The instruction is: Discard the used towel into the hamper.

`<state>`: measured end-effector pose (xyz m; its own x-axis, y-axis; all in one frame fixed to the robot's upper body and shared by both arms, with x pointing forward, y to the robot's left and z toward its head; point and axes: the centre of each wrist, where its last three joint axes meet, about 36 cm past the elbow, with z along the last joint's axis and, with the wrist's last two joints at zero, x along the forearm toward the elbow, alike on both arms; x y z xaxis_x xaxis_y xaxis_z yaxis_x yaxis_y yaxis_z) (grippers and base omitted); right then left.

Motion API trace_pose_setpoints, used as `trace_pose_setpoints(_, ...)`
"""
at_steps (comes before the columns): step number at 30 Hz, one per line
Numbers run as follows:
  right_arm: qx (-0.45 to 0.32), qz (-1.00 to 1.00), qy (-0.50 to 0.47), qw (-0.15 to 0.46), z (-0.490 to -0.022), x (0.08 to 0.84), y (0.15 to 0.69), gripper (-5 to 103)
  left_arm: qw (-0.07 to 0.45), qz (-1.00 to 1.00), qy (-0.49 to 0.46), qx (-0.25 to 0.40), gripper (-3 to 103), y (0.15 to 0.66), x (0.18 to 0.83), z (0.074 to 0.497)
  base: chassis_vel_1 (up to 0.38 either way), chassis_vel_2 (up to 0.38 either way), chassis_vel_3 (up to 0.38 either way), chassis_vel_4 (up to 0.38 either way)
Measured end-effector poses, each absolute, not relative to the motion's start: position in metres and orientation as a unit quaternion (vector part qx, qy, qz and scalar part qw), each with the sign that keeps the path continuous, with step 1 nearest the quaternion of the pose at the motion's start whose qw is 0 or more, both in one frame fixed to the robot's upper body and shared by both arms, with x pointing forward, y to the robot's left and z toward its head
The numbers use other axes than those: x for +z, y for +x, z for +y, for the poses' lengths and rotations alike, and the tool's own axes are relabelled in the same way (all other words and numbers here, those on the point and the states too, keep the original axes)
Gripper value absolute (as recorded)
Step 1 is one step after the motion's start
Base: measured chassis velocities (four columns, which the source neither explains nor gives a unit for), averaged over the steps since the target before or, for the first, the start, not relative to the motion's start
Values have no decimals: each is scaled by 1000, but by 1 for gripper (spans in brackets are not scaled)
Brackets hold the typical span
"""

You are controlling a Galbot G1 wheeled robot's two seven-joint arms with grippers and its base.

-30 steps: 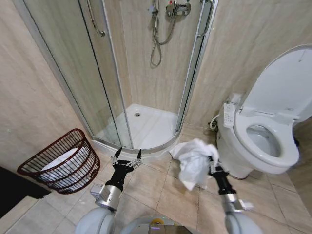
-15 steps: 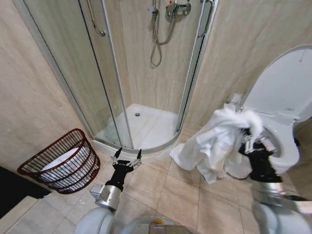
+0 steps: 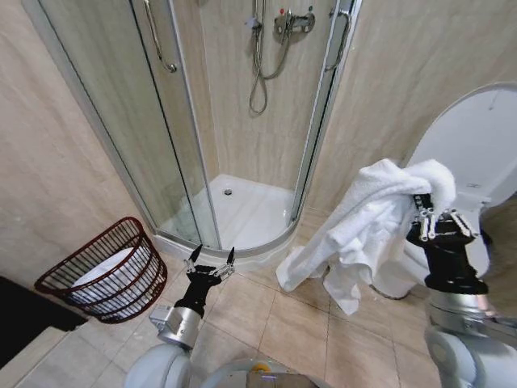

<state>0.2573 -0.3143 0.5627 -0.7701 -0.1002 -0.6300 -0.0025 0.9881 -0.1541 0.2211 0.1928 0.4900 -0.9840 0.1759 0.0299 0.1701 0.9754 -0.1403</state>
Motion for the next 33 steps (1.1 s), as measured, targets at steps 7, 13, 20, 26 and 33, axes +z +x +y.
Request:
trace_pose_setpoints(7,-78,938,-29,338,-316,570,255,7,21,-994,-87,69,100,221,490,193,0,0,0,0)
trace_pose_setpoints(13,-94,934,-30,345,-327,579,254,7,21,-994,-87,69,100,221,490,193,0,0,0,0)
trace_pose_setpoints(20,-86,929,-26,358,-333,585,253,7,21,-994,-87,69,100,221,490,193,0,0,0,0)
trace_pose_setpoints(26,-82,928,-7,363,-334,584,253,7,21,-994,-87,69,100,221,490,193,0,0,0,0)
trace_pose_setpoints(33,-96,929,-9,358,-335,584,252,7,21,-994,-87,69,100,221,490,193,0,0,0,0)
